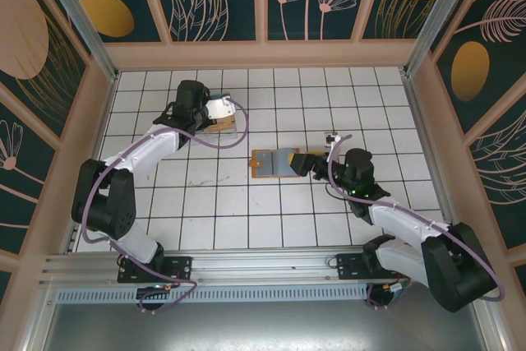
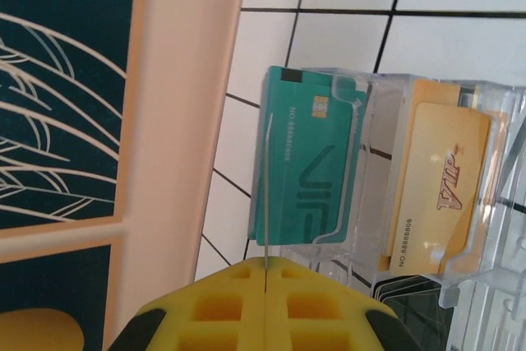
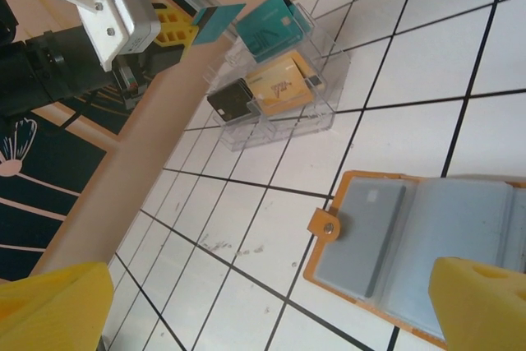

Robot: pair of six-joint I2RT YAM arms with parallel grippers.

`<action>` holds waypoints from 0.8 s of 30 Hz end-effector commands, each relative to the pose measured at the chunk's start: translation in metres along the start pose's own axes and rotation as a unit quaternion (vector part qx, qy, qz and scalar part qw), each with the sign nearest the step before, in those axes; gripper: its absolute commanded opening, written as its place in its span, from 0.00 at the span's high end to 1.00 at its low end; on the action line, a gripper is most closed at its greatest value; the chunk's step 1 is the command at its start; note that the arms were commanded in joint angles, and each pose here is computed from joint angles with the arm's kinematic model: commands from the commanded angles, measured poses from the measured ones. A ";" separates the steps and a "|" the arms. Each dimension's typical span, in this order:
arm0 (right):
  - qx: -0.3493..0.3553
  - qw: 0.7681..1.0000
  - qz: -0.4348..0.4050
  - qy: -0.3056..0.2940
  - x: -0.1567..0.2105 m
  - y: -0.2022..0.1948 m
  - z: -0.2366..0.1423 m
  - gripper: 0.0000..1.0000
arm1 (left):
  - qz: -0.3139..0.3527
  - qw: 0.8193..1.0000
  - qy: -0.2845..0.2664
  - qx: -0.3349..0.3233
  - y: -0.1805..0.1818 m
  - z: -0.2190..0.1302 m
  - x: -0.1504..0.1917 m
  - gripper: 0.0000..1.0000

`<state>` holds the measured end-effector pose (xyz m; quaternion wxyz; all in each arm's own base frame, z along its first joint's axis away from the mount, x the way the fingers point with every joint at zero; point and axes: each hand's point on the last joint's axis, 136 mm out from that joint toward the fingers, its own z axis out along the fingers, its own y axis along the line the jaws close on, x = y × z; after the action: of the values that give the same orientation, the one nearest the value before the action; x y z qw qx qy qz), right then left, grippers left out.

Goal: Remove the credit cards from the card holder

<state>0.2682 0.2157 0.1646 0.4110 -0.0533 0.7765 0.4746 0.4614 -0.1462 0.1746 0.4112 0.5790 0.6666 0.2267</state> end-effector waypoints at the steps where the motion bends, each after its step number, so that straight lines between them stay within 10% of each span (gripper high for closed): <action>1: -0.002 1.000 0.000 -0.007 -0.005 0.002 0.003 0.01 | 0.032 0.999 -0.012 -0.010 0.011 0.006 -0.006 1.00; 24: 0.010 1.000 0.014 0.011 0.002 -0.008 0.012 0.01 | 0.013 1.000 0.001 0.011 -0.006 0.038 -0.001 1.00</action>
<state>0.2715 0.2172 0.1403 0.3829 -0.0434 0.7982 0.4630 0.4811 -0.1532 0.1426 0.3888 0.5981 0.6632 0.2264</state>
